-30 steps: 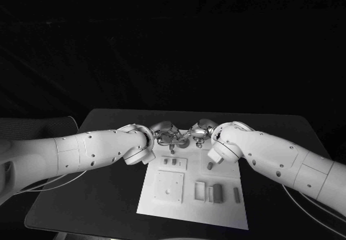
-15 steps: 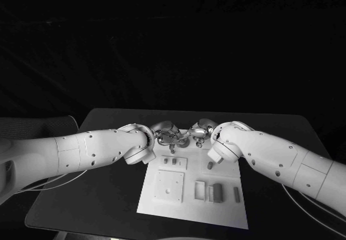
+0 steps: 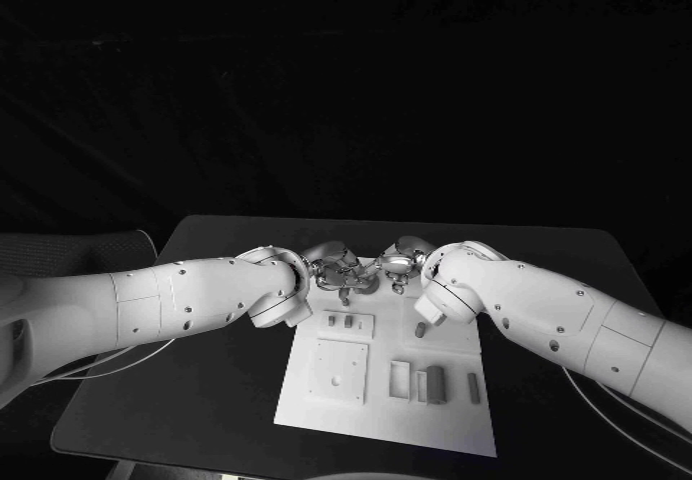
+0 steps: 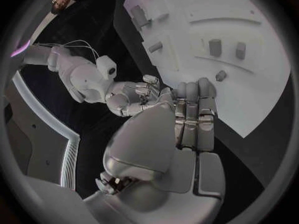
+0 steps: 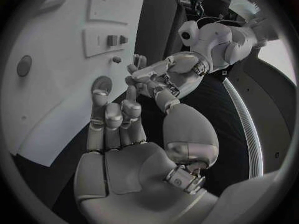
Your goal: Assemble the parts on the task board
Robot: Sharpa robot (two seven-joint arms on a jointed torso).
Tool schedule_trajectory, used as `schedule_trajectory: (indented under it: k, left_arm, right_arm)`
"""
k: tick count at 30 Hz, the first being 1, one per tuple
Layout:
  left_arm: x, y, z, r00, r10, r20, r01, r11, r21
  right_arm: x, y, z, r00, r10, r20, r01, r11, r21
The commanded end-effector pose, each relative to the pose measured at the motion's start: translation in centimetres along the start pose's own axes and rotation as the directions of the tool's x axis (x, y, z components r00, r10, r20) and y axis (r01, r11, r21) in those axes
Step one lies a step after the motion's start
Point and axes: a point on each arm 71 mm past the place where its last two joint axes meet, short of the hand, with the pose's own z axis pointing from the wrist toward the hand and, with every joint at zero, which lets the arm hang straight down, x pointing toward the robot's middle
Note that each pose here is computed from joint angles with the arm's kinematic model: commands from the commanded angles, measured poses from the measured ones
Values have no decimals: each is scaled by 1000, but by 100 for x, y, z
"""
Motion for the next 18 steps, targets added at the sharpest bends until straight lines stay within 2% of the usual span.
schedule_trajectory:
  k: [1,18]
  left_arm:
    - [39,-64,11,1000,4,-22,-4,1000,28]
    - [47,-77,14,1000,4,-19,-3,1000,30]
  right_arm:
    - [26,39,3,1000,-13,-3,13,1000,-14]
    - [60,60,2,999,-25,-32,25,999,-21]
